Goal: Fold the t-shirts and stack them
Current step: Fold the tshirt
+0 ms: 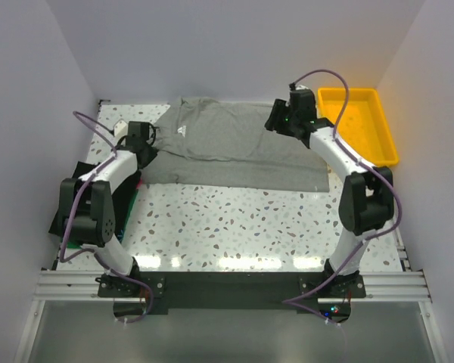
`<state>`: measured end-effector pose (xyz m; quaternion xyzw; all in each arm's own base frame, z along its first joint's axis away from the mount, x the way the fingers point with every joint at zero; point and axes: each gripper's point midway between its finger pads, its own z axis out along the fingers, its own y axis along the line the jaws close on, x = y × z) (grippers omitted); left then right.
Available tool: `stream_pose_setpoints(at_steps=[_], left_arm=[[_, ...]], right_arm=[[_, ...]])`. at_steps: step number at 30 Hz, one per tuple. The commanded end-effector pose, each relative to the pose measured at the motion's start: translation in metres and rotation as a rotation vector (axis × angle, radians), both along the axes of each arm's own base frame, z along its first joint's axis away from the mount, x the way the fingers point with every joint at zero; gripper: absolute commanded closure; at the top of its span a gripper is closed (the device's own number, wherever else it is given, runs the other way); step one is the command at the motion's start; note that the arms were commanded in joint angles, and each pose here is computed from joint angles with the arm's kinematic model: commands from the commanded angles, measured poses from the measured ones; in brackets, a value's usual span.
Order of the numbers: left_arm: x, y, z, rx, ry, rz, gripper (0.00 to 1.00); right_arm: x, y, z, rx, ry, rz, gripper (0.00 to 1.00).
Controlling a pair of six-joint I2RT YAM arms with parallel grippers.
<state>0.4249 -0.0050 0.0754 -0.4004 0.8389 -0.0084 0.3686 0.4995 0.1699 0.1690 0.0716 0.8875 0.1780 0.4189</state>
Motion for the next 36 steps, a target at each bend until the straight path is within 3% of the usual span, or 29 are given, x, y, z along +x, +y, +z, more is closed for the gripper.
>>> stream_pose_setpoints(at_steps=[1, 6, 13, 27, 36], left_arm=[[0.035, -0.036, 0.067, 0.030, -0.178, -0.142, 0.74], [0.034, -0.083, 0.070, 0.000, -0.198, -0.257, 0.74], [0.027, -0.128, 0.036, -0.081, -0.149, -0.372, 0.75], [0.026, -0.131, -0.035, -0.082, -0.025, -0.374, 0.76], [-0.017, -0.099, -0.068, 0.012, 0.118, -0.222, 0.77]], right_arm=[[-0.030, -0.027, -0.013, -0.098, 0.050, -0.047, 0.43], [-0.033, -0.092, -0.041, -0.047, 0.137, -0.182, 0.49], [-0.025, -0.134, -0.066, -0.051, 0.213, -0.285, 0.59], [-0.068, -0.100, -0.106, -0.020, 0.257, -0.245, 0.60], [-0.104, -0.105, -0.144, -0.055, 0.334, -0.337, 0.59]])
